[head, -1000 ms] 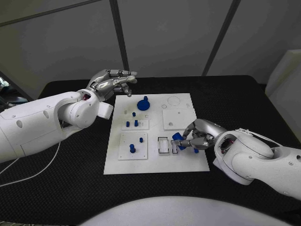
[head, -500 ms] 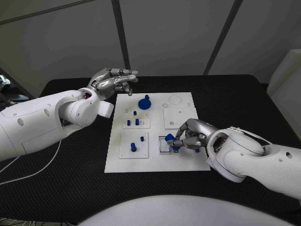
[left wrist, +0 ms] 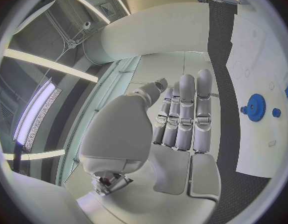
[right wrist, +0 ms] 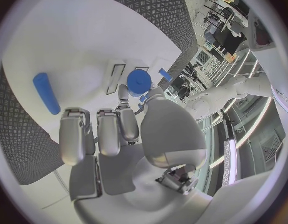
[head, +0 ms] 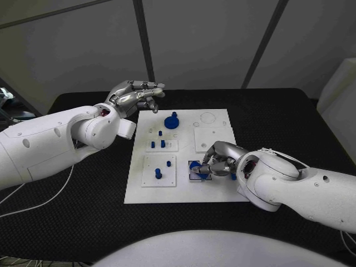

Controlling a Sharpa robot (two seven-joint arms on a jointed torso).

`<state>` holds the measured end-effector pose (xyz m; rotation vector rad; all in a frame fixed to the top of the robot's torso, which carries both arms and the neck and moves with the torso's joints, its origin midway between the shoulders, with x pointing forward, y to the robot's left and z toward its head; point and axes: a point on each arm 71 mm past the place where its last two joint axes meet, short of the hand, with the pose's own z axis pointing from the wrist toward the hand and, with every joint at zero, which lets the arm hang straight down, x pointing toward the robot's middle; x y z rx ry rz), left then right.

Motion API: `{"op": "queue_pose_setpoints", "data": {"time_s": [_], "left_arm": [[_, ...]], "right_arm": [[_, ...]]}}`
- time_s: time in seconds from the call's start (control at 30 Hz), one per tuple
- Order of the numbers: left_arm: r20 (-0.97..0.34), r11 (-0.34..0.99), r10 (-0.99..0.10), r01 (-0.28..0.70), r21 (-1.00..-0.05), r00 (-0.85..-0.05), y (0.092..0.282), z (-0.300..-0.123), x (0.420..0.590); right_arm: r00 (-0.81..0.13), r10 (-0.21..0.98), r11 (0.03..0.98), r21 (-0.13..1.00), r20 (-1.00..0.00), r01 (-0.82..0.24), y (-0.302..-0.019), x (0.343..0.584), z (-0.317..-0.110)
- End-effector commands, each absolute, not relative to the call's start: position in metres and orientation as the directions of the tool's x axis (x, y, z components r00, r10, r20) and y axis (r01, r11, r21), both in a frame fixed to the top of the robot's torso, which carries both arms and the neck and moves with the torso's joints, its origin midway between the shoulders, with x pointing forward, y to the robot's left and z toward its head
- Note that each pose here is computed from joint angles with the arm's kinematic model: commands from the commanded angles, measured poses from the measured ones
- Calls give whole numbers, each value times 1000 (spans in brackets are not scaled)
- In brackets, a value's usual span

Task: Assemble the parts on the task board

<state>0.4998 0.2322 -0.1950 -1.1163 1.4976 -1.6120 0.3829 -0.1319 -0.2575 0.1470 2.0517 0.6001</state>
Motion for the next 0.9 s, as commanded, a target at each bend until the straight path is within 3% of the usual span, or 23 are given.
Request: {"op": "queue_pose_setpoints", "data": {"time_s": [0.03,0.9], "left_arm": [[156,-132,-890,-84,-988,-428,230,-194,499],[157,-132,-888,-89,-987,-432,231,-194,499]], "right_arm": [[-528,325,880,455,-784,-133,-132,385,-258],[-498,329,860,473,-802,-193,-127,380,-250]]}}
